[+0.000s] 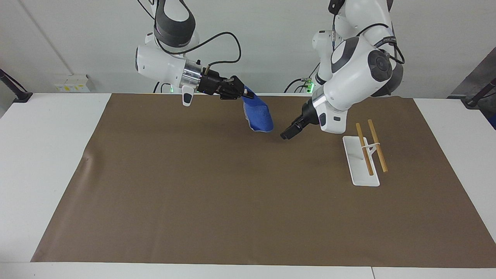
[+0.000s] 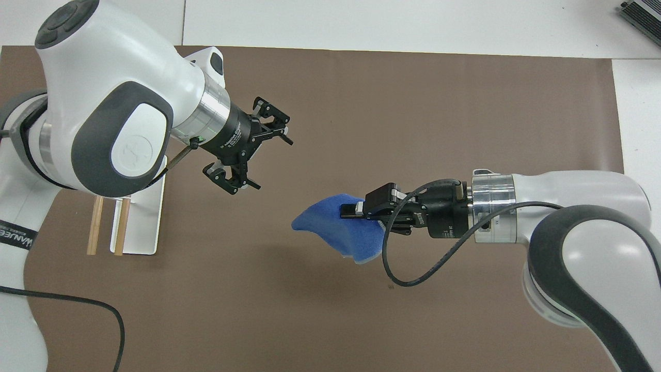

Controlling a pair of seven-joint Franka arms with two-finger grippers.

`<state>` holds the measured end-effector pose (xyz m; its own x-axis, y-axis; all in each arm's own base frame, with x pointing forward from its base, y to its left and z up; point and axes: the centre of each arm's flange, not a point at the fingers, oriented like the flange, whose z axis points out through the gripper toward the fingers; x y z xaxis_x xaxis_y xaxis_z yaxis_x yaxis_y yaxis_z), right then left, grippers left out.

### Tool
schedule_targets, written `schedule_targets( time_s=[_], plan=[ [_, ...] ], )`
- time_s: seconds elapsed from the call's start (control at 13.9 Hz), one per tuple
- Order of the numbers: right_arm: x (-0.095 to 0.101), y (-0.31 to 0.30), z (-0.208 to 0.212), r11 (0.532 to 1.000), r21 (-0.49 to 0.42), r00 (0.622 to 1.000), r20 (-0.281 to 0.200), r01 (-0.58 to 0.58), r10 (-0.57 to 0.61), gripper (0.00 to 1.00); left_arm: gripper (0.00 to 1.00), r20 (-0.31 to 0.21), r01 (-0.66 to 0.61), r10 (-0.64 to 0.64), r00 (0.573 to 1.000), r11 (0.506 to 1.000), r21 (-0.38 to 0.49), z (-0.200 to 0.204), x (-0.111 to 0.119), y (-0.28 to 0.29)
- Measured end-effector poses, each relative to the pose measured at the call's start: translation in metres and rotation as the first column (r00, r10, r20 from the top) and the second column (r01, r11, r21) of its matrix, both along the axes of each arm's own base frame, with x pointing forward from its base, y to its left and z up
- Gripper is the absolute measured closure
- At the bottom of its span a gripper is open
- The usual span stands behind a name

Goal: Right arm passes towel to left arm to hang
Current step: 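Carry the towel toward the left gripper while the left gripper approaches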

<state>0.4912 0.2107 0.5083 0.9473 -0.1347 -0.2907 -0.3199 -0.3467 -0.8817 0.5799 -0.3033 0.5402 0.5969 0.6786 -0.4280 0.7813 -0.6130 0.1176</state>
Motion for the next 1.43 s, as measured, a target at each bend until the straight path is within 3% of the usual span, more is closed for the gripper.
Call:
schedule_targets(
  time_s=[0.57,0.79,1.0,1.22,1.43],
  plan=[
    [-0.003,-0.036,-0.015,0.993,0.111,0.998,-0.038,-0.040,0.045,0.97,0.00,-0.137,-0.134,0.148,0.980,0.986,0.103,-0.034,-0.059,-0.039],
    [0.002,-0.045,-0.009,0.984,0.180,1.000,-0.005,-0.016,0.017,0.97,0.00,-0.170,-0.167,0.187,0.968,0.978,0.128,-0.039,-0.074,-0.043],
    [0.005,-0.044,-0.002,0.968,0.251,1.000,0.012,0.014,-0.018,0.97,0.00,-0.175,-0.207,0.221,0.959,0.974,0.095,-0.035,-0.080,-0.059],
    [0.007,-0.045,-0.001,0.964,0.265,1.000,0.014,0.023,-0.028,0.97,0.00,-0.168,-0.240,0.247,0.954,0.969,0.058,-0.030,-0.078,-0.064],
    [0.007,-0.046,0.001,0.963,0.268,0.999,0.018,0.025,-0.030,0.97,0.00,-0.200,-0.256,0.256,0.946,0.966,0.025,-0.027,-0.078,-0.066]
  ],
)
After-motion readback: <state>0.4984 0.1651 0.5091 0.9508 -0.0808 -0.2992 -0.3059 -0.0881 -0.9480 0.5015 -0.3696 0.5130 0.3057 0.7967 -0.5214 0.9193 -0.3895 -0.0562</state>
